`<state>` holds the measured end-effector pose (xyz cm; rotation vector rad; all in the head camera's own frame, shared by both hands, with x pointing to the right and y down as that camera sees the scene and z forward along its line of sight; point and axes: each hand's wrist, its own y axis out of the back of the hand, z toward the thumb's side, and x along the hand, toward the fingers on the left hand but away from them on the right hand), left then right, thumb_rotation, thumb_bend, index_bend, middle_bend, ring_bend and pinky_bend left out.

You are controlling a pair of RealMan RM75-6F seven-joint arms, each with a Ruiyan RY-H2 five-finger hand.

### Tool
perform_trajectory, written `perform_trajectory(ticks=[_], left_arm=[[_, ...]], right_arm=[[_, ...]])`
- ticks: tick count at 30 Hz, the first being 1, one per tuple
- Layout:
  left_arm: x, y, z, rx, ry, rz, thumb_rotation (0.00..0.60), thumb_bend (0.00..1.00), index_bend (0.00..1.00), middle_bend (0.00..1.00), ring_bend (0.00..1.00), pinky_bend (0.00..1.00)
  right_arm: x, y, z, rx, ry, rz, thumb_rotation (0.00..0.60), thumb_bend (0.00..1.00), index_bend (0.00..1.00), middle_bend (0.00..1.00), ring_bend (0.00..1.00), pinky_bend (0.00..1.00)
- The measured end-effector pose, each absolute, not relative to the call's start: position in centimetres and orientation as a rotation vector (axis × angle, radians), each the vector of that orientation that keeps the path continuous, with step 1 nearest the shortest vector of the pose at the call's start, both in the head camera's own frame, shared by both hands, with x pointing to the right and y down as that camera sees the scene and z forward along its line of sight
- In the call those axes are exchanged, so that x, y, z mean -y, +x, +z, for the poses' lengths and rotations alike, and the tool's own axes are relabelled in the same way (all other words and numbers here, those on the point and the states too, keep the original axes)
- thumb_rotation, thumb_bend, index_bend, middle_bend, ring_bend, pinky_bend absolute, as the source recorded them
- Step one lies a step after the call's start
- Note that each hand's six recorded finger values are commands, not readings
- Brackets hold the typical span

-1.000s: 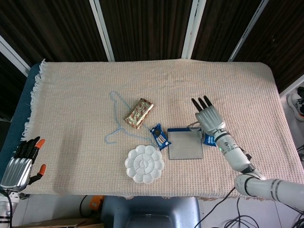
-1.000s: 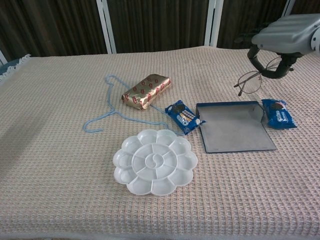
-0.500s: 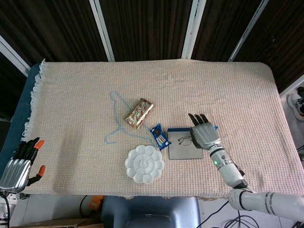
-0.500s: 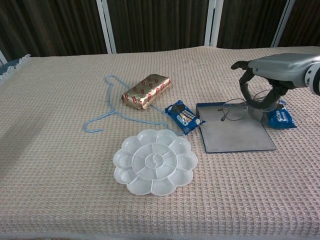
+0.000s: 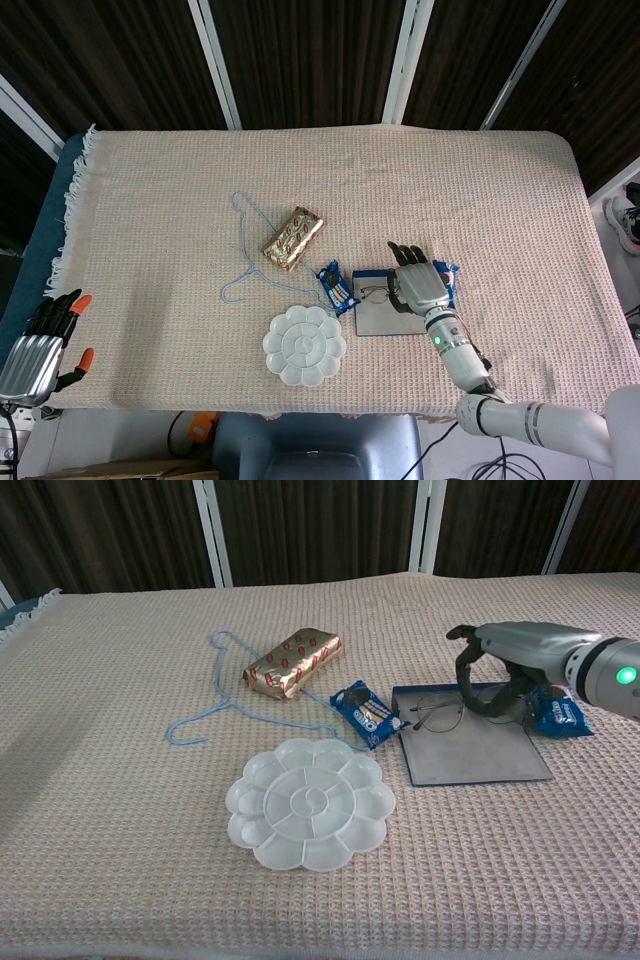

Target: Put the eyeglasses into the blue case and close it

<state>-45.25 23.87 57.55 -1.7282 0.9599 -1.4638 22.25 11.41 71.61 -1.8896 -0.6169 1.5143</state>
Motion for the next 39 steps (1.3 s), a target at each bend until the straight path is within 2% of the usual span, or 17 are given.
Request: perform_trajectory(ticks=[20,23,26,30,36,39], left_arm=[[-23.8,-45.2,57.6,-0.959,-1.727,-1.466,0.600,0.41,0.00,0.00,0.00,0.03],[-23.9,-45.3,57.5,-0.961,-1.727,-1.464,0.600,0.41,0.00,0.00,0.00,0.03],[-23.9,-45.2,57.5,-0.958,-1.729,-1.465,0.600,0.41,0.00,0.00,0.00,0.03],[-23.9,-45.2,57.6,-0.954,-1.730,-1.467,0.600,0.41,0.00,0.00,0.00,0.03],[-23.9,-45.2,57.6,-0.955,-1.729,-1.469,0.600,0.41,0.00,0.00,0.00,0.03],[-23.9,-45.3,57.5,-0.958,-1.726,-1.468,0.600,0.41,0.00,0.00,0.00,0.03]], right_arm=[[-11.1,21.2,73.1,0.569,-1.852,1.514,0.600,0.78,0.68,0.03,0.00,0.00],[-11.0,21.2,73.2,0.558,-1.832,1.513,0.600,0.78,0.66,0.03,0.00,0.00],[-11.0,21.2,73.5,0.545,-1.823,1.520,0.600,0.78,0.59,0.03,0.00,0.00],[-10.9,21.0,73.6,0.540,-1.823,1.516,0.600,0.65,0.50,0.03,0.00,0.00],[-10.8,21.0,73.5,0.529,-1.811,1.509,0.600,0.50,0.44,0.03,0.00,0.00],[-10.8,21.1,73.3,0.537,-1.811,1.504,0.600,0.45,0.43,0.03,0.00,0.00]])
